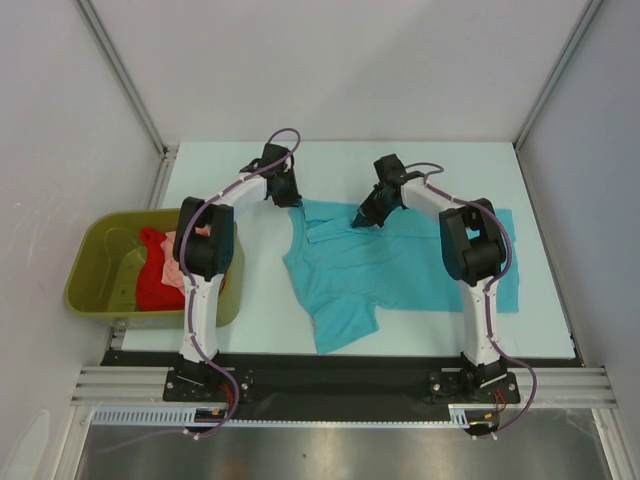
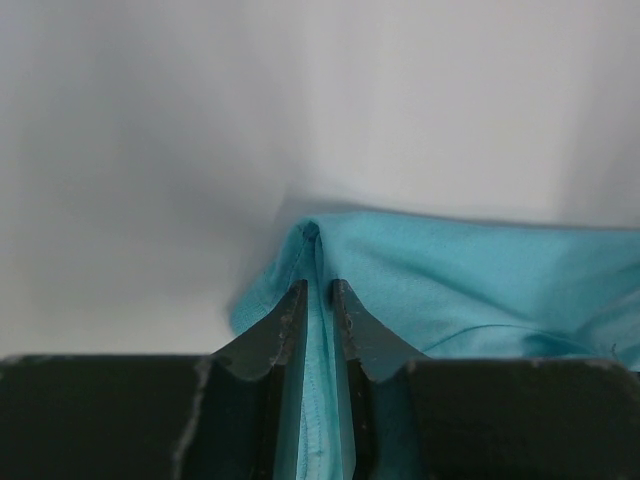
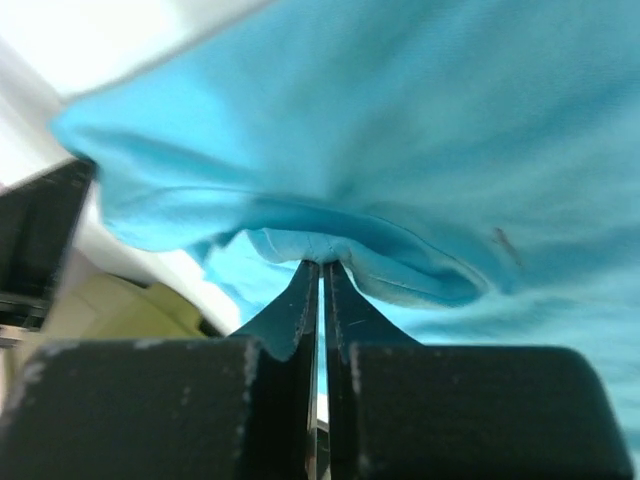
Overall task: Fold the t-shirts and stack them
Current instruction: Fold the tshirt
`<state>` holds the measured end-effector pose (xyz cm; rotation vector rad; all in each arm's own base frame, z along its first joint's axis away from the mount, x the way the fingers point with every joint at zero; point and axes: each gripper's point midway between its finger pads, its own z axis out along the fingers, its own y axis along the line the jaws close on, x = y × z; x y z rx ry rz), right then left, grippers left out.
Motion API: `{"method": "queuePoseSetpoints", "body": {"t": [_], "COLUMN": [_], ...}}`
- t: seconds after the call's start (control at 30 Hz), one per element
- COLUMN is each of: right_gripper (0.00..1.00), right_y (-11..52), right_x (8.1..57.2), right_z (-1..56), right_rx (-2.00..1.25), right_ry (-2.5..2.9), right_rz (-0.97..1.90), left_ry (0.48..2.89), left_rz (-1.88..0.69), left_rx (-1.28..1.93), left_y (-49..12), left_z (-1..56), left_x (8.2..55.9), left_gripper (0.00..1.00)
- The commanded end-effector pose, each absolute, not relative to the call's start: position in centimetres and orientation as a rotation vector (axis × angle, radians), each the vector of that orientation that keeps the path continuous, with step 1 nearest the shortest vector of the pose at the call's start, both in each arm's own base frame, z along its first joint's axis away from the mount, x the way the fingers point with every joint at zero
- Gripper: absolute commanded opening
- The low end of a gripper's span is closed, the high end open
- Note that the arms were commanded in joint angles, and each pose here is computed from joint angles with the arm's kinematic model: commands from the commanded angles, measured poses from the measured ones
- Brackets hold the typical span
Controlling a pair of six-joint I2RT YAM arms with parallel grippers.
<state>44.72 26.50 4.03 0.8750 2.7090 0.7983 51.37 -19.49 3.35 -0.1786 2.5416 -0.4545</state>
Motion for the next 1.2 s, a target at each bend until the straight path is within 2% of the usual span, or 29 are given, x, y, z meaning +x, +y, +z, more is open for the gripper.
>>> {"method": "queuePoseSetpoints", "body": {"t": [0.0,0.3,0.7,1.17], "right_gripper": [0.0,0.0,0.0,0.0], "right_y": [25.1,25.1,22.7,19.1], "right_x": [42.7,38.7,36.8,35.9], "right_z": [6.7,7.1,6.8,5.5], "right_rx": [0.714,0.37,0.009,-0.167], "right_ry": [2.791,2.943,3.007,3.064], "right_rz": [0.741,0.764,0.652,0.46], "left_ry": [2.498,2.509,2.522,2.53], "left_rz": [-0.478,-0.466,-0.433,-0.427], "left_rx": [-0.185,-0.184,-0.187,-0.198], "left_y": [-19.3,-19.1,-18.7,-18.6], "left_z": [4.6,4.5,4.3,4.1], "left_x": [52.3,51.7,51.5,51.5], "left_gripper": [0.21,0.21,0.19,0.18]}}
